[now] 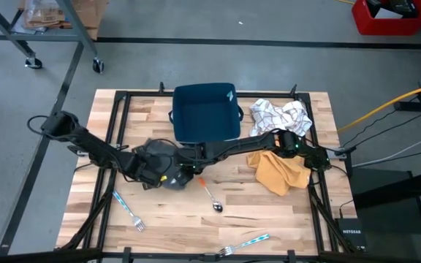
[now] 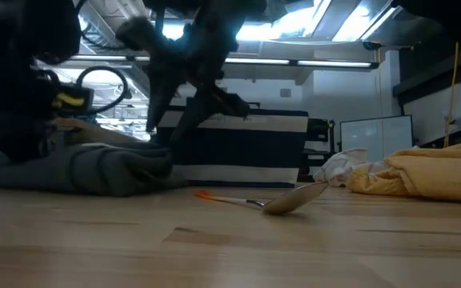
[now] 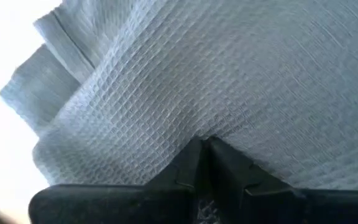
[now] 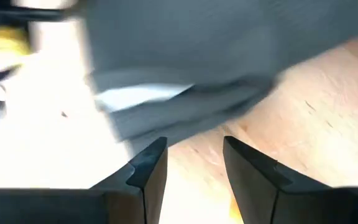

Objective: Fold towel
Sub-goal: Fold the gray towel

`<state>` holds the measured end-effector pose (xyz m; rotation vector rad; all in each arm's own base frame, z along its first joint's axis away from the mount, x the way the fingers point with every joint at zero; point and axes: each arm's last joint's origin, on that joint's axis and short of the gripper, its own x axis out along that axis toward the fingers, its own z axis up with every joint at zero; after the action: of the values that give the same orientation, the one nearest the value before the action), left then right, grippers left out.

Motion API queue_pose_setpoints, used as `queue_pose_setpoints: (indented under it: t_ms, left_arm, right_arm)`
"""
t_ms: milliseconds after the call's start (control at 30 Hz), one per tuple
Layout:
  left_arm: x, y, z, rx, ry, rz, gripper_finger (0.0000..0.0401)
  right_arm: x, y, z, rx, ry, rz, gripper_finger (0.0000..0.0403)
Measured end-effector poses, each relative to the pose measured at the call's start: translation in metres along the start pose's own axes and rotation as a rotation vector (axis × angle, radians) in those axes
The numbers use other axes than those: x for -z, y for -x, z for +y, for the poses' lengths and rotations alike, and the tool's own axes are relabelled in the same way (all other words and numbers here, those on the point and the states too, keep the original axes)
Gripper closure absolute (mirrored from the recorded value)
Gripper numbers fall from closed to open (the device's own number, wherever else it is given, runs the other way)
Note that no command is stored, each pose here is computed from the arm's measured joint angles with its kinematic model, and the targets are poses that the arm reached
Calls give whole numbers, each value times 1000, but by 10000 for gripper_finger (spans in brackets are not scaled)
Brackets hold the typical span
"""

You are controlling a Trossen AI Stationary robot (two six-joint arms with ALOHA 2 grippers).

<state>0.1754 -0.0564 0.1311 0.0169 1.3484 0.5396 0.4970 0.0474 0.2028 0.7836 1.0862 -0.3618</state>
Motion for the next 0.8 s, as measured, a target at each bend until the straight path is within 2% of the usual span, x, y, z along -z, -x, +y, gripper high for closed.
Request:
queue_pose_setpoints:
  t_ms: [167,333,500,700,800]
  left_arm:
    - [-4,-9,20,-213,-40,-29,381]
    - [-13,-19,44,-350,7,-16,382]
    - [-17,-31,72,-477,130,25,382]
    - [-20,-40,99,-536,271,100,382]
    - [-21,-40,106,-545,306,117,382]
  right_arm:
    - [-8,29,13,-23,-17,-17,243]
    - [-9,61,26,-38,-34,-15,243]
    - [4,83,37,-75,-7,-6,243]
    - [25,111,48,-91,-4,17,243]
    - [35,122,53,-100,-6,25,243]
